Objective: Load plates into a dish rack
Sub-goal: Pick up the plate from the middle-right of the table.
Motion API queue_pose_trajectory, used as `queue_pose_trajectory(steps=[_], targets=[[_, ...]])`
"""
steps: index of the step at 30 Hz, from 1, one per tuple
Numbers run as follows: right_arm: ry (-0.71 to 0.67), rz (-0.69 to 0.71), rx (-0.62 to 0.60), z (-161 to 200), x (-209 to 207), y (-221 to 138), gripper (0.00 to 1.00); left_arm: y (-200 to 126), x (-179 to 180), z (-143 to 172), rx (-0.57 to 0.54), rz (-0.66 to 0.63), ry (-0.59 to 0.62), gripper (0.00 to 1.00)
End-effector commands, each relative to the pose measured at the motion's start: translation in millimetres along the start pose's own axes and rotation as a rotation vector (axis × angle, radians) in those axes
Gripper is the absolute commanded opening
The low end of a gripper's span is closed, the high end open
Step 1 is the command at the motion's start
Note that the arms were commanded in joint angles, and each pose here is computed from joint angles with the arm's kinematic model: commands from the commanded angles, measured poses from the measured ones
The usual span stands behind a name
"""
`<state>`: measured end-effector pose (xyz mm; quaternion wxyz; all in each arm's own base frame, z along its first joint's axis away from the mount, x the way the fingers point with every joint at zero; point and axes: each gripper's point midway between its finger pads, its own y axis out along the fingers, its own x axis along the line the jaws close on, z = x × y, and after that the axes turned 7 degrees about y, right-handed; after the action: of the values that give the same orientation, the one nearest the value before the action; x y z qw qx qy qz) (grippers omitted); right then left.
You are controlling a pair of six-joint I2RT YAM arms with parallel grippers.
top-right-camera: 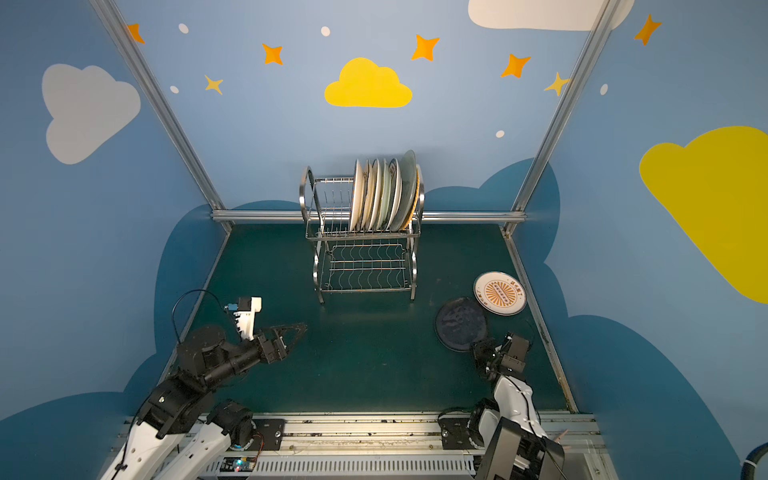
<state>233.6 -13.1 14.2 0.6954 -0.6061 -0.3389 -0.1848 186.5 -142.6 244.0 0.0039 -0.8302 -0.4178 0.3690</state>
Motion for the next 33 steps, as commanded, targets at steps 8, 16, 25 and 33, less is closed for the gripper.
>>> queue_pose_trajectory(steps=[8,16,25,33], targets=[[0.069,0.145,0.139,15.9,-32.1,24.1,0.0,-2.0,-1.7,-4.1,-0.027,0.01,0.011,1.0],[-0.001,0.125,0.127,13.6,-20.2,18.3,0.0,-0.9,0.5,-4.4,-0.028,0.0,0.005,1.0],[-0.14,-0.013,0.107,20.0,11.9,-4.0,0.0,13.3,-1.0,-2.7,-0.036,0.056,-0.048,1.0],[-0.211,-0.164,0.143,30.4,36.5,-9.2,0.0,20.0,-2.7,-2.3,-0.096,0.098,-0.043,1.0]])
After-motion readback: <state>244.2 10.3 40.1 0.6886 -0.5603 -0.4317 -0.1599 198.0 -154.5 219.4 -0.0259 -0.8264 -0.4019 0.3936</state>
